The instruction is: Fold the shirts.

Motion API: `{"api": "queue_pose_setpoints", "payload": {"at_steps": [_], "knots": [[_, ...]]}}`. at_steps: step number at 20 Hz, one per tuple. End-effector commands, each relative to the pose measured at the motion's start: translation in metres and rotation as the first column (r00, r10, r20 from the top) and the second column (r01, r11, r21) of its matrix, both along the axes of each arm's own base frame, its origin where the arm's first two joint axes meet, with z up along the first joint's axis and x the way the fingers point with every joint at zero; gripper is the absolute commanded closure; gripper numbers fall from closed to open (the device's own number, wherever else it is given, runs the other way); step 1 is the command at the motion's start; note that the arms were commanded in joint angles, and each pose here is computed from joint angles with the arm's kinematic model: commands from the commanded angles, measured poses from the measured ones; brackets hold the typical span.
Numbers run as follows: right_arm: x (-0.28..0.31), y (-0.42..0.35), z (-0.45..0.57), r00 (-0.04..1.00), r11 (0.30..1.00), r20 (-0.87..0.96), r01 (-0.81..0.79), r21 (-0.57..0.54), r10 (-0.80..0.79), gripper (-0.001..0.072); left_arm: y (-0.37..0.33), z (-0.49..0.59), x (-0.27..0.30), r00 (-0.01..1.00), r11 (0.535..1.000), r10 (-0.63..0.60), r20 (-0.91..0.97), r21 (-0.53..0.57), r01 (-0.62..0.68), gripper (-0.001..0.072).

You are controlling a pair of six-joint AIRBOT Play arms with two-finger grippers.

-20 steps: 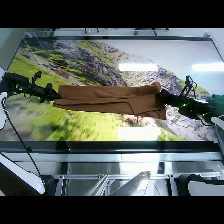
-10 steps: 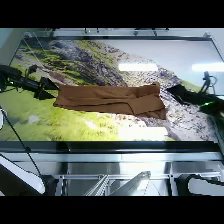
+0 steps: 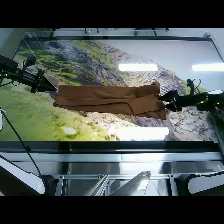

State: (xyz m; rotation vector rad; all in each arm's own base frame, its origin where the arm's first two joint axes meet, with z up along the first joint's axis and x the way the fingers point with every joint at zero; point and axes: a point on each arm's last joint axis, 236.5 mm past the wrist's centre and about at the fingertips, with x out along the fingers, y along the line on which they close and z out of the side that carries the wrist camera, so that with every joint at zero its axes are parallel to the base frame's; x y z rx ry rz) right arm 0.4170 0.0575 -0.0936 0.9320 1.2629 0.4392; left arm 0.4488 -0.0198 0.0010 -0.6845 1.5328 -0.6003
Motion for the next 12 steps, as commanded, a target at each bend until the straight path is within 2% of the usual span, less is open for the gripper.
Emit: {"api": "queue_pose_setpoints", "payload": {"at_steps": [1,2,3,4,5,6,8,12], "knots": [[0.005,0.031,-0.018,0.996,0.997,-0.043,-0.074,-0.008,0.074,0.0122,-0.024,0.008,0.004,1.0,0.999,-0.024,0.016,-0.041,0.025,0.0693],[0.008,0.04,-0.018,0.995,0.996,-0.033,-0.094,-0.014,0.093,0.017,-0.033,0.007,0.006,0.999,0.999,-0.034,0.025,-0.034,0.035,0.0693],[0.012,0.049,-0.015,0.994,0.994,-0.02,-0.109,-0.009,0.109,0.0313,-0.045,0.005,0.008,0.998,0.998,-0.051,0.034,-0.029,0.052,0.0693],[0.016,0.055,-0.011,0.993,0.993,-0.005,-0.121,-0.009,0.121,0.0513,-0.058,0.003,0.009,0.997,0.997,-0.071,0.04,-0.027,0.072,0.0693],[0.018,0.059,-0.005,0.99,0.99,0.009,-0.138,-0.004,0.138,0.0664,-0.073,0.0,0.01,0.995,0.995,-0.093,0.043,-0.025,0.094,0.0693],[0.021,0.061,0.004,0.988,0.988,0.026,-0.152,-0.001,0.152,0.0691,-0.09,-0.005,0.009,0.992,0.992,-0.12,0.043,-0.023,0.121,0.0693],[0.022,0.059,0.025,0.983,0.985,0.062,-0.173,0.003,0.172,0.0692,-0.129,-0.023,0.007,0.983,0.984,-0.179,0.037,-0.011,0.18,0.0693],[0.014,0.032,0.07,0.979,0.985,0.115,-0.173,0.016,0.17,0.0693,-0.215,-0.077,0.0,0.961,0.959,-0.273,0.047,0.085,0.269,0.0694]]}}
